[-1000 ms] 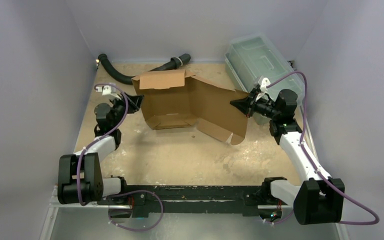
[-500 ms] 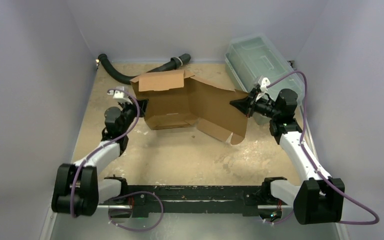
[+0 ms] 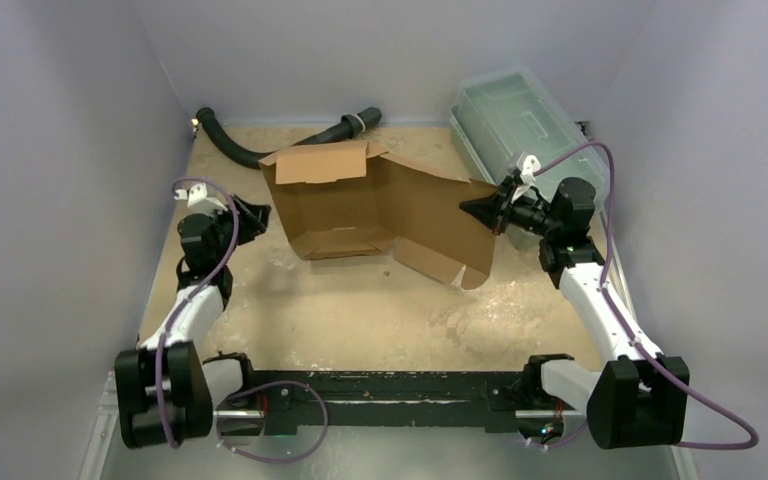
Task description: Fold the paper box
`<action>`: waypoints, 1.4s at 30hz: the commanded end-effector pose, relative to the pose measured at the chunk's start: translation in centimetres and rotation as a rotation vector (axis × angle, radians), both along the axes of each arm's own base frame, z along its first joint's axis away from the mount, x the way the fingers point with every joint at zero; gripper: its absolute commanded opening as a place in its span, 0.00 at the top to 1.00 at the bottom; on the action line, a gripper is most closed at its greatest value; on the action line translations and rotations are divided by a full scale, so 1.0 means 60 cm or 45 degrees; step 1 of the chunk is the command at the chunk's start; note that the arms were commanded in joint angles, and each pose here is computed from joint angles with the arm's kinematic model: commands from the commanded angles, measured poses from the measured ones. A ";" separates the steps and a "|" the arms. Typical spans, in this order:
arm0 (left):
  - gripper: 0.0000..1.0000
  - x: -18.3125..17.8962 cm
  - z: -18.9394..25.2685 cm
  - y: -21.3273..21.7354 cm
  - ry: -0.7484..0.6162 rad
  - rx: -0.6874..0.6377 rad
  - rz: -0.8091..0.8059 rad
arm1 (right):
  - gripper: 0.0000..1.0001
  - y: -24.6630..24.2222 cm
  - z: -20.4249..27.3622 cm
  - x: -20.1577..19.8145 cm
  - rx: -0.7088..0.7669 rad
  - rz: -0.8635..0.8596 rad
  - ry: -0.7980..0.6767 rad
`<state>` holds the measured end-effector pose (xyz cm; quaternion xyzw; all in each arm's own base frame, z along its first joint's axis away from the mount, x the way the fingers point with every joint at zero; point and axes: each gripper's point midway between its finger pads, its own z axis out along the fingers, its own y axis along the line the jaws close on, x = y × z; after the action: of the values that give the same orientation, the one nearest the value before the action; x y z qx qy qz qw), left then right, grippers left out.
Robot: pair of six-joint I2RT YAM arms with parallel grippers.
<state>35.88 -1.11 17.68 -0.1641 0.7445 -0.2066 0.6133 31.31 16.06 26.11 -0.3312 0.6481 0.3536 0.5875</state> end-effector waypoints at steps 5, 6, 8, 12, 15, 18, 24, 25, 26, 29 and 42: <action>0.45 0.040 0.021 -0.065 -0.114 -0.209 -0.376 | 1.00 0.001 0.035 0.003 0.006 0.023 -0.075; 0.45 0.040 0.033 -0.068 -0.162 -0.210 -0.394 | 1.00 0.002 0.035 0.003 0.006 0.025 -0.076; 0.45 0.042 0.041 -0.066 -0.211 -0.185 -0.394 | 1.00 0.002 0.035 0.003 0.006 0.028 -0.076; 0.45 0.059 0.046 -0.061 -0.270 -0.139 -0.387 | 1.00 0.003 0.035 0.001 0.012 0.037 -0.074; 0.45 0.071 0.041 -0.056 -0.282 -0.096 -0.381 | 1.00 0.004 0.036 -0.001 0.013 0.039 -0.077; 0.45 0.071 0.045 -0.049 -0.324 -0.033 -0.344 | 1.00 0.004 0.037 -0.001 0.014 0.039 -0.079; 0.56 0.069 0.051 -0.059 -0.352 0.002 -0.328 | 1.00 0.004 0.037 -0.001 0.014 0.043 -0.078; 0.61 0.068 0.051 -0.065 -0.353 0.008 -0.334 | 1.00 0.004 0.037 -0.001 0.014 0.044 -0.079; 0.66 0.066 0.050 -0.074 -0.353 0.019 -0.352 | 1.00 0.005 0.037 -0.001 0.014 0.046 -0.080; 0.86 0.057 0.047 -0.103 -0.350 0.073 -0.388 | 1.00 0.005 0.037 -0.002 0.014 0.047 -0.082; 1.00 -0.038 0.057 -0.150 -0.430 0.249 -0.319 | 1.00 0.007 0.044 -0.011 0.016 0.069 -0.099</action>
<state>33.84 -9.87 20.42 0.0097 0.6664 -0.2676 0.6958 31.39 15.92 26.15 -0.3303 0.6481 0.3558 0.5868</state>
